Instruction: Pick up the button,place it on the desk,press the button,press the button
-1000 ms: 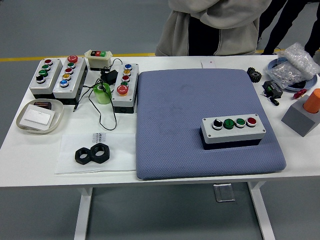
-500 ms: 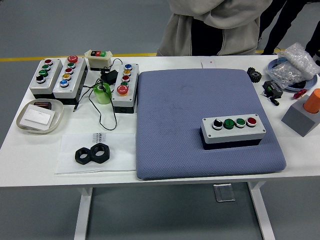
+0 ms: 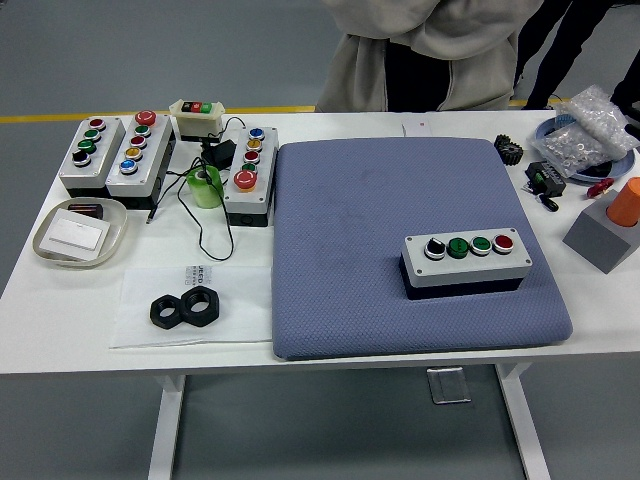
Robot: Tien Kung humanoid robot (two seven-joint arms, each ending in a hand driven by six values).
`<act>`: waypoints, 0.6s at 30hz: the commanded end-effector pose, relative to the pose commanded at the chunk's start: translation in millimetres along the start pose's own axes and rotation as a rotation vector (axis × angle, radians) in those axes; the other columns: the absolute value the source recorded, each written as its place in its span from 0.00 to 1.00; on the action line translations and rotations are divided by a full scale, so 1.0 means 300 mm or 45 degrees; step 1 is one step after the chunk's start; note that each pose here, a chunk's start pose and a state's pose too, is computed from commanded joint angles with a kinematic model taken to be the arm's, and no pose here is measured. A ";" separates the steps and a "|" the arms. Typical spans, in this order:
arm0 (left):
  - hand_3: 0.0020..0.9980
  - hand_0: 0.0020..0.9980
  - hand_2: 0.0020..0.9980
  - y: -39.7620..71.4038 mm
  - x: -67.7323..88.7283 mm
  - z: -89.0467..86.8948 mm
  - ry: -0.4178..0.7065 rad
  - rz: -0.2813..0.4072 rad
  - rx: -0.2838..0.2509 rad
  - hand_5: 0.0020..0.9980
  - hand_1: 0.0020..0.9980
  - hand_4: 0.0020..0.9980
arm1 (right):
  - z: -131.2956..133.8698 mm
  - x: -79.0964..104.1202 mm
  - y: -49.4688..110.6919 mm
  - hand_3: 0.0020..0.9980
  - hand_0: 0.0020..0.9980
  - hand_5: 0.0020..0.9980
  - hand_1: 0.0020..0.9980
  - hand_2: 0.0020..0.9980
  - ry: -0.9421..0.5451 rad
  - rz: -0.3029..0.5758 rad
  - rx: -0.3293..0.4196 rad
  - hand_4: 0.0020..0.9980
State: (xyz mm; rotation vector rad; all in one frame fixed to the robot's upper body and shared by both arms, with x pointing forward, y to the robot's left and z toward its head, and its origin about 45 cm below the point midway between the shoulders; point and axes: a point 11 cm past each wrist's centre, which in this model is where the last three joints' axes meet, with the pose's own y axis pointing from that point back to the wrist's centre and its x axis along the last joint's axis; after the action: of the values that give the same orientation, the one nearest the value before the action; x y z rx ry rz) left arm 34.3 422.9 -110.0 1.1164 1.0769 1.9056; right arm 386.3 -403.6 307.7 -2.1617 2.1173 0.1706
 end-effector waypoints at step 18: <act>0.83 0.72 0.89 0.001 0.004 -0.012 -0.006 0.005 0.010 1.00 0.83 0.64 | 0.009 -0.010 0.003 0.85 0.95 0.64 0.86 0.87 0.009 -0.026 -0.017 0.67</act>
State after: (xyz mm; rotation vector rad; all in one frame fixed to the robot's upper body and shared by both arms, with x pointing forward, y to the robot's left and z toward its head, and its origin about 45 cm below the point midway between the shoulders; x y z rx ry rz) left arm 30.4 422.7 -110.5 1.1274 1.0816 1.9023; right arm 385.5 -400.3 305.4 -2.1939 2.1035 0.1762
